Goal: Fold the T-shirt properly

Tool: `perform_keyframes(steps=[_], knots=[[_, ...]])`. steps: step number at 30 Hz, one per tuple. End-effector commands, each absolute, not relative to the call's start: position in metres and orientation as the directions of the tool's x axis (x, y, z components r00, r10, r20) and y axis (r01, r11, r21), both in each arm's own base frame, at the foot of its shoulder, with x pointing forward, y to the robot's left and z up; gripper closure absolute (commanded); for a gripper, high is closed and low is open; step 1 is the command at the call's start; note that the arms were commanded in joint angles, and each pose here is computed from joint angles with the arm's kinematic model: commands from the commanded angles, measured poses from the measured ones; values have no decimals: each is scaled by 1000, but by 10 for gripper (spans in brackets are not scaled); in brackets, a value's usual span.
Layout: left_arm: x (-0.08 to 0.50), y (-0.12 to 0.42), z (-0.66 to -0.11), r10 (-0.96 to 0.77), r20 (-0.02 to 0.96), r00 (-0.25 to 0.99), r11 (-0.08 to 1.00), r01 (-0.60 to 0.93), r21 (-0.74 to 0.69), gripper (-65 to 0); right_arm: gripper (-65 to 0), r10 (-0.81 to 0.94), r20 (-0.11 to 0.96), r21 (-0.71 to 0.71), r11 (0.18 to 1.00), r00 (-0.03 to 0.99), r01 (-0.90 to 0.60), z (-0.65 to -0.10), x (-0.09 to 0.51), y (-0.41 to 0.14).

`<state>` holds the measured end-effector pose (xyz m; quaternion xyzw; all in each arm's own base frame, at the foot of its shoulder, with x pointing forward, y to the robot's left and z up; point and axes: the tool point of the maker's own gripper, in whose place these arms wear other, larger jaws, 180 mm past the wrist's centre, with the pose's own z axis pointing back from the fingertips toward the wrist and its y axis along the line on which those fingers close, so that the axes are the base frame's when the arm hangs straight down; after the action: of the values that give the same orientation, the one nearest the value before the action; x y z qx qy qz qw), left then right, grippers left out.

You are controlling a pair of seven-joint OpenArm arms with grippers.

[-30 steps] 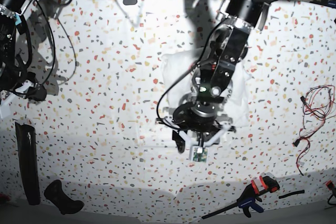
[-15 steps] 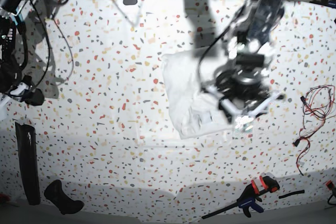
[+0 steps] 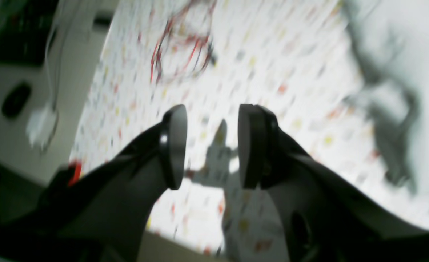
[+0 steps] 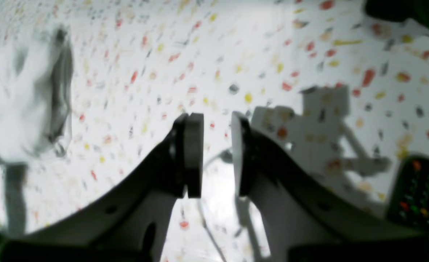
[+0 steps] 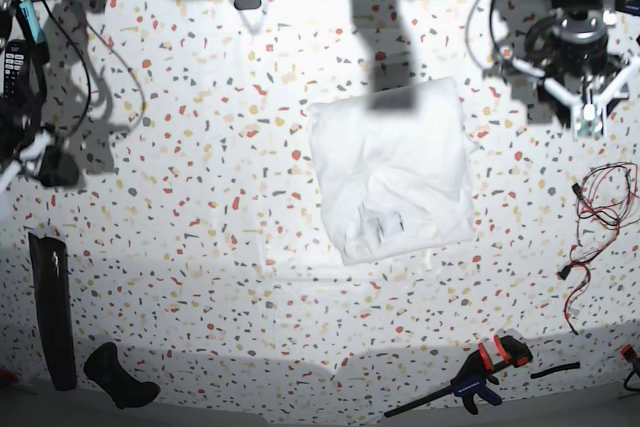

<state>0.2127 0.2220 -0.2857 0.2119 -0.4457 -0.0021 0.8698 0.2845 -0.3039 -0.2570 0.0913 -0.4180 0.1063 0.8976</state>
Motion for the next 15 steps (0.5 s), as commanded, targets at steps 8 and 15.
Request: perform_keyframes(steps=[8, 15], knots=[[139, 254, -309, -210, 624, 753, 868, -151, 474, -219, -130, 361, 642, -150, 924, 677, -351, -264, 226, -294], [85, 256, -328, -206, 485, 850, 865, -74, 497, -219, -130, 362, 563, -170, 931, 743, -324, -270, 172, -300]])
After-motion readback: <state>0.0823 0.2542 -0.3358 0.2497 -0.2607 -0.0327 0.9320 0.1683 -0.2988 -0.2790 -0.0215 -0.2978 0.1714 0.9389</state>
